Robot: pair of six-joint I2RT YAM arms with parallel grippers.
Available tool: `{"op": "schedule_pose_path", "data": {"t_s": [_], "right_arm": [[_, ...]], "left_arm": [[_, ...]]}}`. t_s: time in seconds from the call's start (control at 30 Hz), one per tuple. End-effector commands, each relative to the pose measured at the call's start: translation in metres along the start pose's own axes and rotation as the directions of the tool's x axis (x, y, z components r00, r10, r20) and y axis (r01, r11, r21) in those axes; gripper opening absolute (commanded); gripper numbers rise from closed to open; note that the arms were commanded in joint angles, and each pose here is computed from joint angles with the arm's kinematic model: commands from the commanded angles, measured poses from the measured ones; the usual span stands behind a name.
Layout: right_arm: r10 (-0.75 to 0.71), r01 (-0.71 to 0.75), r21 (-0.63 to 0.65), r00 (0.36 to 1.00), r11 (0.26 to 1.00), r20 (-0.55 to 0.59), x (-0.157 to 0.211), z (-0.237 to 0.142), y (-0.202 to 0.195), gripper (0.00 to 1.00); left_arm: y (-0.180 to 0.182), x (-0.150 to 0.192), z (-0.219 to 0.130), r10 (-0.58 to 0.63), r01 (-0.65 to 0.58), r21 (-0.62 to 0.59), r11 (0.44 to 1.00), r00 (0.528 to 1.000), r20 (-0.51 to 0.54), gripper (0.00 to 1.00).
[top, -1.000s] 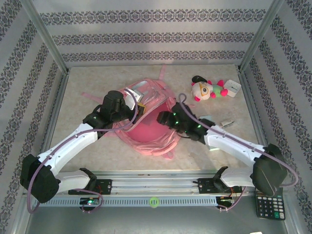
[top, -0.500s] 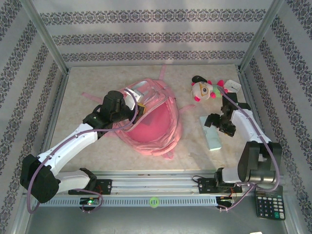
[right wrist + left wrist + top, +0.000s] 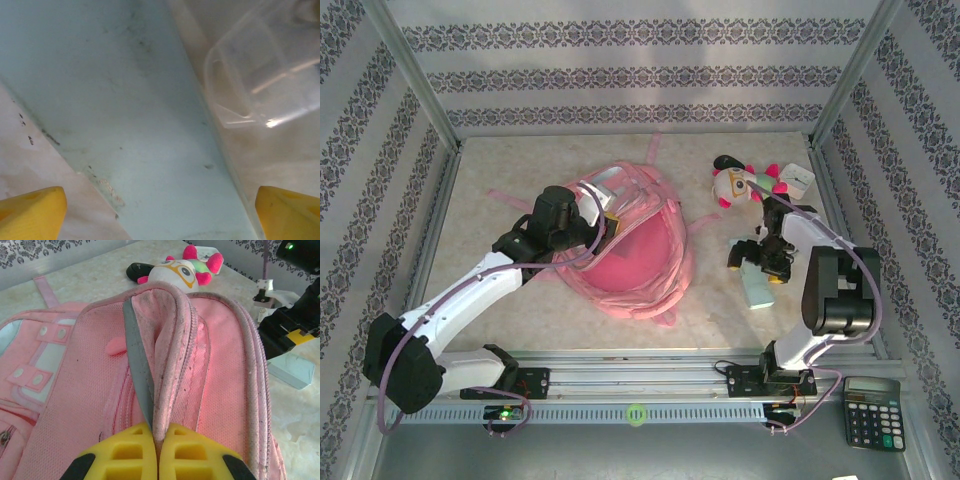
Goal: Pack the student bag
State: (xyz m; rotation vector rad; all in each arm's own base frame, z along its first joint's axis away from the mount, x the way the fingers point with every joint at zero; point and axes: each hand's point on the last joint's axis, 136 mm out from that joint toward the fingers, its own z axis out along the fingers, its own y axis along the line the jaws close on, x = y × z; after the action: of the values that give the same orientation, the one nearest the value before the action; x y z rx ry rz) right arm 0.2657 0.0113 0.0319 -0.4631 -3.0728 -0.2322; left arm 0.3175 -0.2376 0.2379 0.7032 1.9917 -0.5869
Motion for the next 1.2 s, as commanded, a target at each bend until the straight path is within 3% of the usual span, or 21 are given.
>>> {"op": "schedule_pose_path", "data": {"t_s": [0.0,0.13,0.33,0.5,0.7,0.87,1.03,1.17], "right_arm": [[-0.053,0.052,-0.042,0.998,0.998,-0.034,0.01,0.005,0.017,0.96],[-0.068,0.058,-0.132,0.995,0.99,-0.071,0.032,0.002,0.04,0.95],[-0.014,0.015,0.088,1.0,0.996,-0.01,0.03,-0.006,0.007,0.96],[-0.016,0.015,0.105,1.0,0.994,0.01,0.015,0.002,0.008,0.94],[-0.027,0.025,0.07,0.999,0.997,0.019,0.001,0.017,0.016,0.82],[-0.035,0.032,0.106,0.999,0.994,0.025,-0.001,0.018,0.01,0.6],[-0.017,0.017,0.011,0.995,1.0,0.094,0.009,-0.017,0.026,0.57],[0.024,0.013,-0.199,0.983,0.98,0.183,0.032,-0.058,0.069,0.58]], "left_arm": [[0.002,-0.03,-0.005,0.022,-0.022,-0.009,1.0,0.996,0.09,0.0],[0.003,-0.029,-0.002,0.018,-0.017,-0.004,1.0,0.996,0.083,0.0],[0.001,-0.03,0.003,0.007,-0.008,0.018,1.0,0.996,0.086,0.0],[0.0,-0.031,0.004,0.005,-0.007,0.024,1.0,0.996,0.087,0.0],[0.001,-0.031,0.002,0.007,-0.008,0.016,1.0,0.996,0.086,0.0],[0.001,-0.033,-0.002,0.013,-0.014,0.003,1.0,0.996,0.092,0.0],[0.001,-0.035,-0.005,0.013,-0.013,0.003,1.0,0.995,0.097,0.0],[-0.001,-0.036,-0.005,0.004,-0.005,0.015,1.0,0.994,0.108,0.0]]}}
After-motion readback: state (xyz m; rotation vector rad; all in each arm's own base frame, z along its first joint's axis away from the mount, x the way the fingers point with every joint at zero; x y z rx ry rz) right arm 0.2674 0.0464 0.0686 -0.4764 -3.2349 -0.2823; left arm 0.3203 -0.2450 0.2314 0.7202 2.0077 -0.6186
